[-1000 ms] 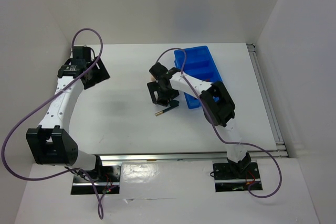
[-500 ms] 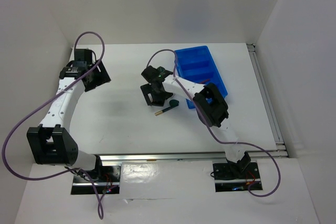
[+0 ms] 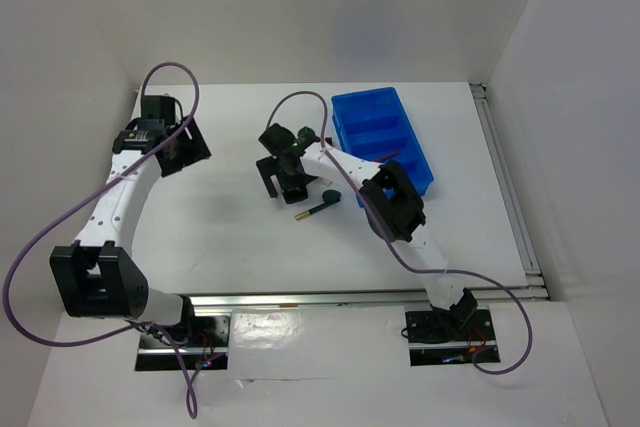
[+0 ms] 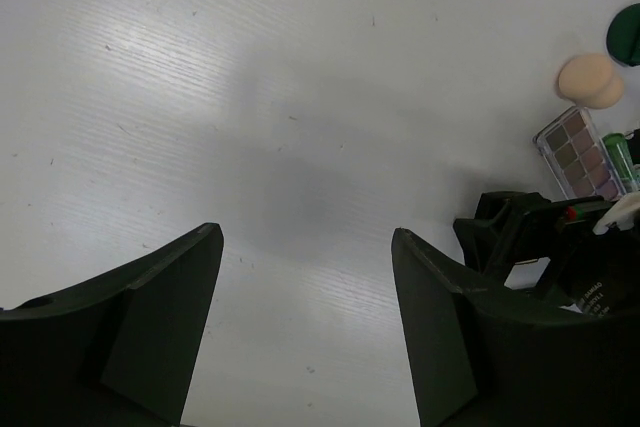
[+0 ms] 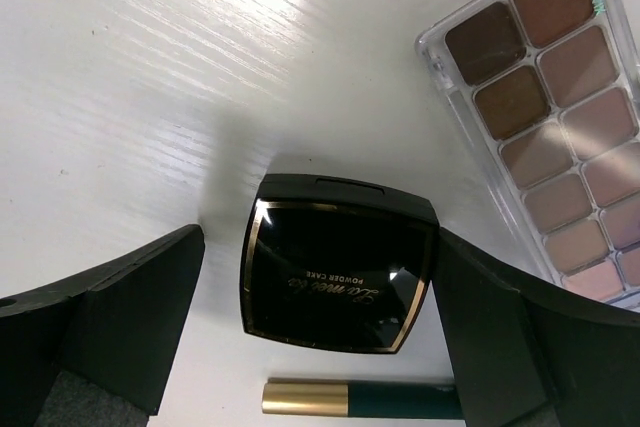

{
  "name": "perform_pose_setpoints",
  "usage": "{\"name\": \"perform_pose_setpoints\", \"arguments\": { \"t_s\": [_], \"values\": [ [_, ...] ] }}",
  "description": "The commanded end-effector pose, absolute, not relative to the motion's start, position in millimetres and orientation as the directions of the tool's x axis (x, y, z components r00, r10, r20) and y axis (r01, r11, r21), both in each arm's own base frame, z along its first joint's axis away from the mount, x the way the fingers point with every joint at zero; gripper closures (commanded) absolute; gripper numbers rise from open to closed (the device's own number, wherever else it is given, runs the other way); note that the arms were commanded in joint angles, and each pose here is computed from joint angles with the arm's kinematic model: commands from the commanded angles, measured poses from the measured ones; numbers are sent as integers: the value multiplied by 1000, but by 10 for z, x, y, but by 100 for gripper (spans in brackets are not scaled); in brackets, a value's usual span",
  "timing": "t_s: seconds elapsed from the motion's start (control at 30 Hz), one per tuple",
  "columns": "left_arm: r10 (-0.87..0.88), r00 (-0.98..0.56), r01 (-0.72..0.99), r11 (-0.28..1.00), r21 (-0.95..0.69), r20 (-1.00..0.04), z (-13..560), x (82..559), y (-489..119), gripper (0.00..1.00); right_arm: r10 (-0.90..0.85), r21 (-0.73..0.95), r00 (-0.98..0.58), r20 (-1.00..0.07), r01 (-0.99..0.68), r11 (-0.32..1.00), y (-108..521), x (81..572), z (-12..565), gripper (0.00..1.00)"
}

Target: Organize the makeup

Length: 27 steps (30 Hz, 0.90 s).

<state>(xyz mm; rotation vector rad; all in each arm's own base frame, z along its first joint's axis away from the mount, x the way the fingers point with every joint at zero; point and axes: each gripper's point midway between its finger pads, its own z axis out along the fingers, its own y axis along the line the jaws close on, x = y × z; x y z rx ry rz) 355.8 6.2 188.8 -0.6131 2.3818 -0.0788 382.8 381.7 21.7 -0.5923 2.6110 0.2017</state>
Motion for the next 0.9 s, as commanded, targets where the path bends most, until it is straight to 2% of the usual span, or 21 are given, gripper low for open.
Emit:
{"name": "perform_pose_setpoints", "arguments": {
  "t_s": [0.0, 0.07, 0.23, 0.3, 0.37, 0.4, 0.5, 0.63, 0.8, 0.87],
  "values": [
    [-433, -644, -391, 895, -215, -630, 2009, 3524, 94, 18, -402, -3, -784, -473, -455, 891, 3911, 3795, 192, 0],
    [-433, -644, -391, 895, -215, -630, 2008, 3524, 94, 18, -419, -54, -783, -459, -446, 893, 3830, 3752, 97, 2],
    [-433, -644, -391, 895, -215, -630, 2008, 3524, 94, 18, -405, -28, -798, -447, -440, 898, 3770, 3635, 99, 4],
    [-433, -644, -391, 895, -215, -630, 2008, 3524, 94, 18, -400, -32, -811, -427, -429, 903, 3722, 3585, 23, 15],
    [-433, -638, -389, 895, -219, -636, 2039, 3516, 93, 18, -389, -24, -812, -435, -422, 906, 3732, 3589, 68, 23],
    [-433, -638, -389, 895, -219, -636, 2039, 3516, 93, 18, -389, -33, -811, -438, -417, 908, 3720, 3603, 70, 31],
    [-433, -638, -389, 895, -219, -636, 2039, 3516, 93, 18, -385, -30, -792, -475, -423, 906, 3759, 3665, 216, 33],
    [-433, -642, -396, 894, -209, -633, 2026, 3496, 109, 18, -341, 9, -740, -579, -425, 905, 3939, 3853, 731, 34],
    [-432, -627, -398, 893, -210, -648, 2092, 3502, 125, 18, -207, 86, -671, -712, -376, 923, 3756, 4318, 1576, 37],
    [-432, -620, -396, 893, -214, -655, 2134, 3519, 126, 18, -177, 92, -655, -735, -354, 931, 3629, 4459, 1759, 37]
  ]
}}
